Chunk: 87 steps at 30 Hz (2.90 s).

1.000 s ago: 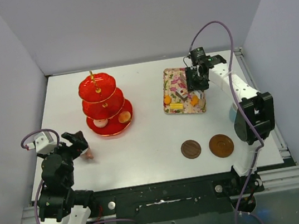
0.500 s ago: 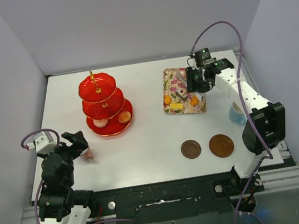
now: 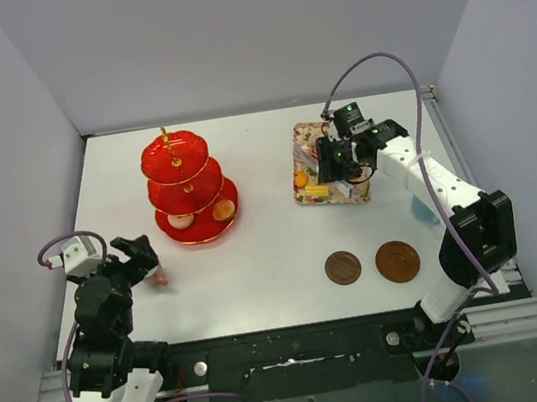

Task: Serve the afternoon tea
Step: Pick up the desert from the tray, then place the desert on the desert table.

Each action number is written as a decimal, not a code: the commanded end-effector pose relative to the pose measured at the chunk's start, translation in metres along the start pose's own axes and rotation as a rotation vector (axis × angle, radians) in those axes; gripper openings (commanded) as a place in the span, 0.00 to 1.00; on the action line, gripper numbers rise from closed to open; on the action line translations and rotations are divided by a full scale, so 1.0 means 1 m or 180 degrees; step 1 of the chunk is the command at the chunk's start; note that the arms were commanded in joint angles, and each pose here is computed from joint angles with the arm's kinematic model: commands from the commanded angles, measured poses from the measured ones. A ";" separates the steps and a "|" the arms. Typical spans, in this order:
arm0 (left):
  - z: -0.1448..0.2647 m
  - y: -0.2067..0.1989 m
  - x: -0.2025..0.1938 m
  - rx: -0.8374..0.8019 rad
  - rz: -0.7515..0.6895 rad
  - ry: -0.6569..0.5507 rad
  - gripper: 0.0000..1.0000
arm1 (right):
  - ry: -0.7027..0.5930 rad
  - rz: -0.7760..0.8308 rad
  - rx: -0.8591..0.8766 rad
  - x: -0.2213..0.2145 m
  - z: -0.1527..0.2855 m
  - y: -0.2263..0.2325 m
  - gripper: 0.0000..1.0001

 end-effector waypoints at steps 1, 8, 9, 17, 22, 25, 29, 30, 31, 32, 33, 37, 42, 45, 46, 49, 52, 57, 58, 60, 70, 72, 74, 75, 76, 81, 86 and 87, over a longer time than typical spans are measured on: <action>-0.001 -0.007 0.012 -0.0107 0.0040 -0.0165 0.82 | -0.0336 0.0138 0.0327 0.006 0.022 0.032 0.29; -0.001 -0.007 0.012 -0.0095 0.0039 -0.0171 0.82 | -0.0236 0.0336 0.0491 -0.023 0.020 0.069 0.29; -0.001 -0.007 0.012 -0.0094 0.0039 -0.0170 0.81 | -0.0215 0.0364 0.0516 -0.028 0.020 0.075 0.29; -0.002 -0.006 0.012 -0.0074 0.0036 -0.0168 0.82 | -0.0158 0.0588 0.0666 -0.048 0.022 0.120 0.29; -0.002 -0.006 0.012 -0.0068 0.0035 -0.0166 0.82 | -0.0145 0.0655 0.0777 -0.057 0.022 0.145 0.29; -0.002 -0.007 0.012 -0.0075 0.0034 -0.0162 0.82 | -0.0212 0.0665 0.0874 -0.060 0.020 0.159 0.29; -0.002 -0.007 0.012 -0.0074 0.0036 -0.0165 0.82 | -0.0145 0.0708 0.0921 -0.069 0.016 0.173 0.29; -0.002 -0.006 0.012 -0.0073 0.0035 -0.0163 0.82 | -0.0134 0.0729 0.0931 -0.071 0.015 0.176 0.29; -0.002 -0.006 0.012 -0.0075 0.0035 -0.0161 0.82 | -0.0115 0.0754 0.0942 -0.074 0.014 0.179 0.29; -0.002 -0.007 0.012 -0.0079 0.0038 -0.0163 0.82 | -0.0091 0.0779 0.0937 -0.076 0.012 0.182 0.29; -0.002 -0.006 0.012 -0.0075 0.0036 -0.0165 0.82 | -0.0062 0.0803 0.0914 -0.079 0.010 0.184 0.28; -0.002 -0.006 0.012 -0.0079 0.0038 -0.0168 0.82 | -0.0026 0.0875 0.0901 -0.084 0.007 0.193 0.28; -0.001 -0.006 0.012 -0.0082 0.0039 -0.0177 0.82 | -0.0004 0.0917 0.0897 -0.089 0.004 0.204 0.28; -0.002 -0.007 0.012 -0.0087 0.0039 -0.0175 0.82 | 0.0012 0.0960 0.0941 -0.091 0.003 0.213 0.29; -0.002 -0.007 0.012 -0.0089 0.0036 -0.0173 0.82 | 0.0025 0.0982 0.0937 -0.092 0.002 0.215 0.29; -0.001 -0.007 0.012 -0.0090 0.0037 -0.0178 0.82 | 0.0025 0.1033 0.0896 -0.093 0.000 0.222 0.29; -0.001 -0.007 0.012 -0.0087 0.0040 -0.0179 0.82 | 0.0020 0.1086 0.0852 -0.095 -0.002 0.229 0.29; -0.002 -0.007 0.012 -0.0100 0.0036 -0.0174 0.82 | 0.0076 0.1162 0.0950 -0.097 -0.008 0.240 0.29; -0.002 -0.007 0.012 -0.0098 0.0036 -0.0173 0.82 | 0.0088 0.1175 0.0991 -0.097 -0.010 0.244 0.29; -0.002 -0.007 0.012 -0.0100 0.0035 -0.0169 0.82 | 0.0120 0.1214 0.0992 -0.099 -0.015 0.250 0.29; -0.001 -0.007 0.012 -0.0112 0.0038 -0.0175 0.81 | 0.0194 0.1254 0.0743 -0.105 -0.035 0.247 0.31; -0.002 -0.007 0.012 -0.0106 0.0038 -0.0175 0.81 | 0.0195 0.1254 0.0747 -0.105 -0.034 0.247 0.34; -0.002 -0.007 0.012 -0.0112 0.0038 -0.0172 0.82 | 0.0201 0.1251 0.0758 -0.106 -0.035 0.246 0.37; -0.002 -0.007 0.012 -0.0108 0.0036 -0.0174 0.82 | 0.0207 0.1252 0.0769 -0.106 -0.034 0.246 0.38; -0.001 -0.007 0.012 -0.0110 0.0035 -0.0174 0.81 | 0.0210 0.1253 0.0784 -0.107 -0.034 0.247 0.39; -0.002 -0.007 0.012 -0.0107 0.0034 -0.0171 0.82 | 0.0181 0.1236 0.0860 -0.105 -0.031 0.250 0.43; -0.002 -0.008 0.011 -0.0132 0.0026 -0.0156 0.81 | 0.0145 0.1220 0.0926 -0.103 -0.027 0.252 0.44; -0.002 -0.009 0.011 -0.0135 0.0026 -0.0156 0.81 | 0.0133 0.1216 0.0934 -0.102 -0.027 0.252 0.44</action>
Point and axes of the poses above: each gripper's point midway between its finger pads, its own z axis back along the fingers, its own y axis along the line the jaws close on, x = y × z, the point moved 6 cm from there along z, back along the fingers, and after that the axes turned 3 degrees about -z, right-handed, at the moved point
